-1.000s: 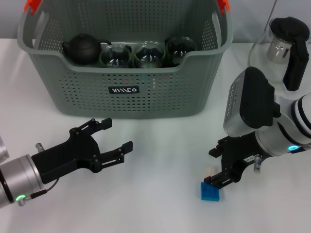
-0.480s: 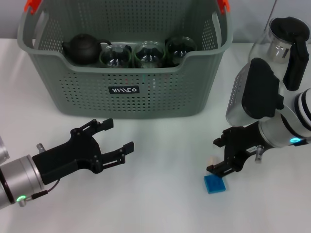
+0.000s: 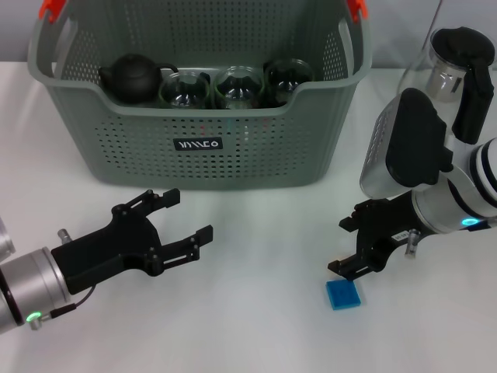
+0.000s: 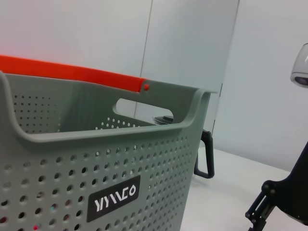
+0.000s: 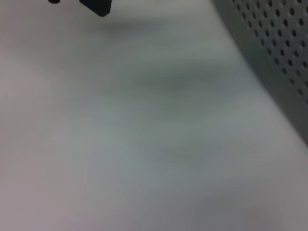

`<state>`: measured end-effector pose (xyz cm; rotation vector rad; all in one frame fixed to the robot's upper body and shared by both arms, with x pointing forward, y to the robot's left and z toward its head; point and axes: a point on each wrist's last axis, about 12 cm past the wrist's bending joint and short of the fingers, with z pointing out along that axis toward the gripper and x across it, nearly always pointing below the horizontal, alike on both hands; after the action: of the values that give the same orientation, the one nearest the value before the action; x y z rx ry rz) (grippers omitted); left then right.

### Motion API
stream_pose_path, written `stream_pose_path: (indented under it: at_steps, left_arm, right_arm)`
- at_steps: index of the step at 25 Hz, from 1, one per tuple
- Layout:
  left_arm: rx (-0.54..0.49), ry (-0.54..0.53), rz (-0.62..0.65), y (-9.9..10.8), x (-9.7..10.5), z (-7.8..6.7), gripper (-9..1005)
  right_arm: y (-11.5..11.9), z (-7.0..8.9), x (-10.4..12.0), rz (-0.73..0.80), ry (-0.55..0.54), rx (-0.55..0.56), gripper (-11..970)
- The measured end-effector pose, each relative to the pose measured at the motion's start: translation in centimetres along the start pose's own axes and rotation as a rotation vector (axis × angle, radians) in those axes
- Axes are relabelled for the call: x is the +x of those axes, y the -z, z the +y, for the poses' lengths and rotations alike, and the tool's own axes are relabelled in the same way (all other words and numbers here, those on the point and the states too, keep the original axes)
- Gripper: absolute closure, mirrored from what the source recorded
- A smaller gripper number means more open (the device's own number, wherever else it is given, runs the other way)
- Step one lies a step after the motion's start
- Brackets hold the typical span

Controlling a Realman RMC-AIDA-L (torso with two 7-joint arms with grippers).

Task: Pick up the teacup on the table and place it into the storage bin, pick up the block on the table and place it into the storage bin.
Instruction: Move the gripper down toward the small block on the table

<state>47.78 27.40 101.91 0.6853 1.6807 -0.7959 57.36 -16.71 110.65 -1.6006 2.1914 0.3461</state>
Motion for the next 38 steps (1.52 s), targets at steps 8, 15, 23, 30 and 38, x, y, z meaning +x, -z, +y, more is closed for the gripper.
stream_pose_path:
  at_steps: [8,15,23,30,38]
  left_arm:
    - [-0.008,-0.002,0.004,-0.1,0.0,0.1,122]
    - [-0.007,-0.003,0.004,-0.1,-0.1,0.2,122]
    - [-0.007,-0.003,0.004,-0.1,-0.1,0.2,122]
    - [-0.015,-0.004,0.010,-0.2,0.0,0.3,122]
    - [-0.014,-0.008,0.010,-0.3,-0.1,0.4,122]
  right_arm:
    - [-0.2,0.3,0.0,0.006,0.016,-0.012,174]
    - [-0.3,0.2,0.1,0.017,0.016,-0.006,193]
    - [-0.1,-0.2,-0.3,-0.006,0.012,0.033,219]
    - [-0.5,-0.8,-0.7,-0.029,-0.006,0.074,242]
    - [-1.5,-1.4,-0.9,-0.019,-0.070,0.073,268]
